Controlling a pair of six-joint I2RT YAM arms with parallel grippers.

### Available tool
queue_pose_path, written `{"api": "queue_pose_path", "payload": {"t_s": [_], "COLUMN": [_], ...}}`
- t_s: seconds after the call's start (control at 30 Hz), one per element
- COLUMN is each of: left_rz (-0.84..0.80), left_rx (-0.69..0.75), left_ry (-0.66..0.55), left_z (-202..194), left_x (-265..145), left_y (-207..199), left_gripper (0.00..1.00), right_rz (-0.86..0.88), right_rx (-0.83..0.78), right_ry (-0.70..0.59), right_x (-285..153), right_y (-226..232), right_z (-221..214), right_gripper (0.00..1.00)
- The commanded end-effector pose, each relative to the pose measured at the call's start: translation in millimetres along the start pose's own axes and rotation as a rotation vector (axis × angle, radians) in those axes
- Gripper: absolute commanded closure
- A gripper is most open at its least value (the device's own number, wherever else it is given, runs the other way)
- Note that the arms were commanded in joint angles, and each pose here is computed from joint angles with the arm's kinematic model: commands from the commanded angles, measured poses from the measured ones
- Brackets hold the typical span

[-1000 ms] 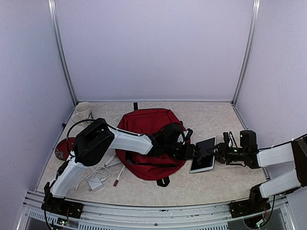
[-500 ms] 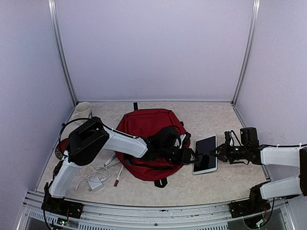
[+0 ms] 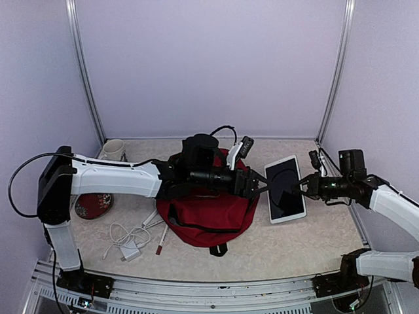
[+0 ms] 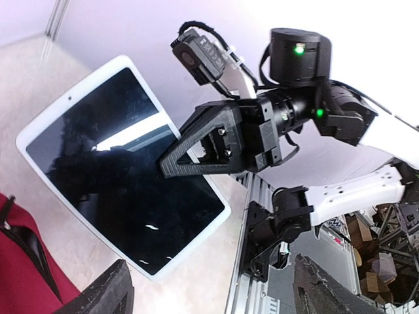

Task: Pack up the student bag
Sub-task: Pick up the iPad from the corner of the board, then pick up the largest pocket of the bag from the student bag.

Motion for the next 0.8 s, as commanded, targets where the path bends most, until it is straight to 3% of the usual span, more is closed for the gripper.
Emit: {"api": "queue_pose_path", "payload": {"t_s": [0.0,0.13,0.23,0.33,0.47,0.63,0.77], "left_rz": [-0.005,0.15,0.358,0.531,0.569,0.492,0.605], "left_rx": [0.092,0.212,0.219,0.222,0.27,0.633,0.811], "left_ry": [-0.03,-0.079,-0.027,0.1,0.303,0.582,0.705], "left_z": [17,18,14,-8,-41,-87,-106], "left_x": [-33,-65,-85,-100,-98,-60,-39], "left_y": [-14,-21,-10,7,12,-5,14], "left_gripper": [0.18,0.17,0.16,0.16,0.14,0.12,0.12], "right_rz": [0.225,0.297,0.33,0.328,0.334,0.328,0.319], "right_rx": [-0.243,-0.332,-0.284,-0.252,-0.235,-0.194,-0.168], "right_ry": [-0.045,-0.084,-0.054,-0.026,-0.025,-0.025,-0.013], "right_x": [-18,-23,-17,-10,-9,-6,-5], "right_y": [39,52,49,43,43,37,33], "right_z": [32,45,46,39,38,21,12], "right_gripper": [1.0,1.0,1.0,1.0,1.0,1.0,1.0]}}
Point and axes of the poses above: each gripper's point midway between its finger pads, its own x axis out along the fingers, its own y axis along the line the jaws close on, z = x × y, the point moved 10 cm from there along -x, back along the fingers, and after that the axes turned 12 degrees about -x, right-handed, at the moved point
